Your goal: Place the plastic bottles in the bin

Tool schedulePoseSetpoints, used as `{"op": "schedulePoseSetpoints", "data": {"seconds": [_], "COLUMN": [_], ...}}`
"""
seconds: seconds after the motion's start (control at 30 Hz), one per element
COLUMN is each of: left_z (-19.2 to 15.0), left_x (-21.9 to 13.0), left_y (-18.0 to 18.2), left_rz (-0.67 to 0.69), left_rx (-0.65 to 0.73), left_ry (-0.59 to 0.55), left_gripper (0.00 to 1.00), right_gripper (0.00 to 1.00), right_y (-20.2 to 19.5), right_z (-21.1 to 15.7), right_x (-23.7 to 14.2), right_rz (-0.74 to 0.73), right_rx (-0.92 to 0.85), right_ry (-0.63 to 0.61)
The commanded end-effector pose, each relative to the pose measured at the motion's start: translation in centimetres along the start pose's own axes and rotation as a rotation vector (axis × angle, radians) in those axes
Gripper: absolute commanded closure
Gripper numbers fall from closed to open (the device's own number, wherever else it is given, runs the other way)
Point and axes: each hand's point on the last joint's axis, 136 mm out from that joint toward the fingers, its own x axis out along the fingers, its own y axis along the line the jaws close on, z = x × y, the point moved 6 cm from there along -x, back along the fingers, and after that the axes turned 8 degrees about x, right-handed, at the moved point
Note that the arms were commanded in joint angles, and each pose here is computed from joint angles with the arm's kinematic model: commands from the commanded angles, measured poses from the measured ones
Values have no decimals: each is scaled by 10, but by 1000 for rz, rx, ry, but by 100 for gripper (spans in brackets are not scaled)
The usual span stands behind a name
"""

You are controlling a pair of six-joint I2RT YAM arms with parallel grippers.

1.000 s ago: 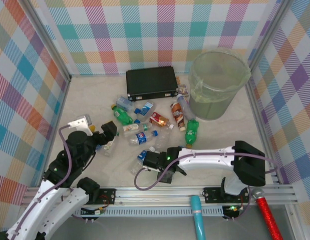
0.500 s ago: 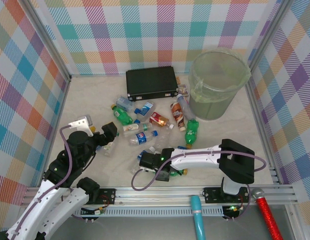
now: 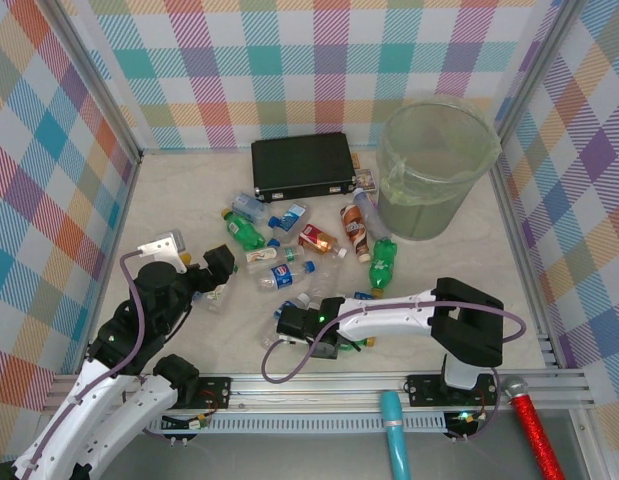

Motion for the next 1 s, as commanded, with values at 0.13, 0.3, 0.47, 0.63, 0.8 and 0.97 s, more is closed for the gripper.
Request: {"op": "schedulePoseSetpoints", "data": {"seconds": [0.13, 0.3, 0.47, 0.63, 0.8, 0.97], "left_z": [2, 5, 8, 9, 4, 0], "left_x": [-2, -2, -2, 0, 5, 13], "left_y": [-3, -6, -10, -14, -24, -42], "left_rz": [-10, -25, -44, -73, -145, -264], "left_rx": [-6, -10, -8, -18, -20, -3], "left_ry": [6, 10, 9, 19, 51, 100], "left_gripper": [0, 0, 0, 0, 0, 0], "right_gripper": [45, 47, 47, 44, 45, 45], "right_y": [-33, -65, -109, -158, -205, -247], "right_z": [10, 10, 6, -4, -17, -33], "right_x": [-47, -78, -118, -157, -199, -243], "right_rz": [-59, -91, -137, -174, -258, -375], "right_rx": [101, 219, 381, 546, 692, 828], "right_ry": [-132, -226, -361, -496, -615, -756]}}
